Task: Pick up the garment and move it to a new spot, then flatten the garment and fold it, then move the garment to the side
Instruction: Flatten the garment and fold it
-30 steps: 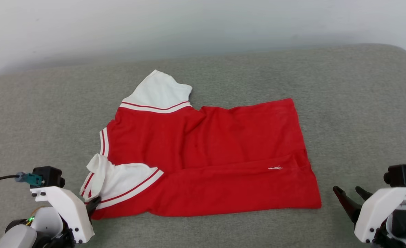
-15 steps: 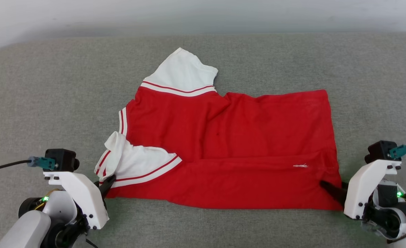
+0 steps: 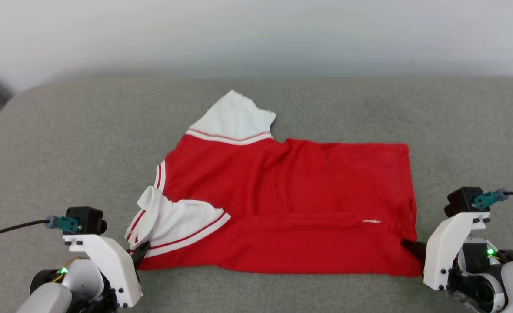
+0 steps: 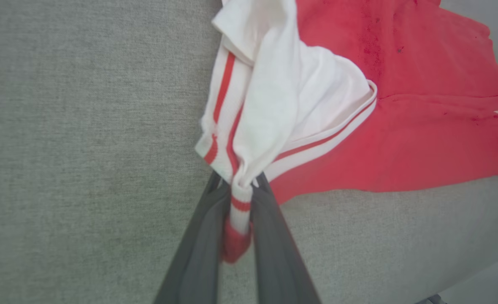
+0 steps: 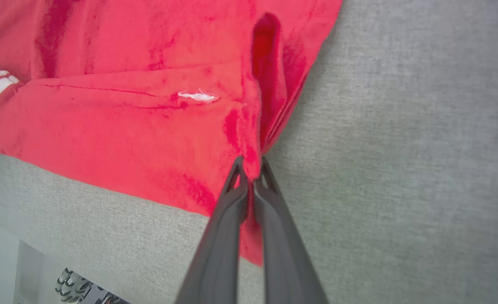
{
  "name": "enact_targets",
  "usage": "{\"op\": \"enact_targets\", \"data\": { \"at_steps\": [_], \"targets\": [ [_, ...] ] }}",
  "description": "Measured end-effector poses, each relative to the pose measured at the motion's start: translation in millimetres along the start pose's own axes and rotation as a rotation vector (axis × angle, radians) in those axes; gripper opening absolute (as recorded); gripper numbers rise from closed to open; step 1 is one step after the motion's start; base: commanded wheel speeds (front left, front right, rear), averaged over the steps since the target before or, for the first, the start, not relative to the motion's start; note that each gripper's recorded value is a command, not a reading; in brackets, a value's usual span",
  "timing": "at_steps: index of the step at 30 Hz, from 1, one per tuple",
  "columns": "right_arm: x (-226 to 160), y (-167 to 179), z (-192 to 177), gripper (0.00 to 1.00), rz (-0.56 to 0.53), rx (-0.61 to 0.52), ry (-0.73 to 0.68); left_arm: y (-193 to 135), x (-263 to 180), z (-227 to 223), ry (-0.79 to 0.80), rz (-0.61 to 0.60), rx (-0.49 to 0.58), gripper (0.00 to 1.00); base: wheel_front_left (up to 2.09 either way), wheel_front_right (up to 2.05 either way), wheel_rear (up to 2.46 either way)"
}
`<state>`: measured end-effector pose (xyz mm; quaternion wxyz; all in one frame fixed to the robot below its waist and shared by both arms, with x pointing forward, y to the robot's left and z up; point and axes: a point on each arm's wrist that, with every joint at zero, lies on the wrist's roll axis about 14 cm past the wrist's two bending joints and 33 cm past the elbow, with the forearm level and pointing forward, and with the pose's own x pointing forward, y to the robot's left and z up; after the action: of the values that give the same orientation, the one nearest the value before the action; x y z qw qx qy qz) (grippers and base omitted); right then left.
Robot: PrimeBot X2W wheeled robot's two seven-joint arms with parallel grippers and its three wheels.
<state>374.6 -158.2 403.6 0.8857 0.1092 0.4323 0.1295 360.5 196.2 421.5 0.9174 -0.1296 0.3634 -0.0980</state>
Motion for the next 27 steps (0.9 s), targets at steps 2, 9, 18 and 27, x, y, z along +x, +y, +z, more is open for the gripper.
{"op": "enact_targets", "data": {
  "at_steps": [2,9,18,27],
  "targets": [
    [-8.4,4.7,2.9,0.0,0.006,-0.018,-0.021,-0.8,-7.7,1.0,-0.018,0.005,0.001,0.0,0.0,0.0,0.0],
    [-39.1,17.1,-5.0,0.0,0.028,-0.047,-0.054,-2.2,-39.5,-13.6,-0.049,0.026,-0.017,0.0,0.0,0.0,0.0],
    [-49.6,-0.7,-46.6,0.0,-0.007,0.057,0.008,2.5,-50.7,-45.5,0.009,0.046,-0.072,0.0,0.0,0.0,0.0],
    [-45.1,4.1,-33.3,1.0,-0.022,0.009,-0.186,-4.7,-28.1,-37.7,-0.031,0.026,-0.072,1.0,0.0,0.0,0.0]
  ]
}}
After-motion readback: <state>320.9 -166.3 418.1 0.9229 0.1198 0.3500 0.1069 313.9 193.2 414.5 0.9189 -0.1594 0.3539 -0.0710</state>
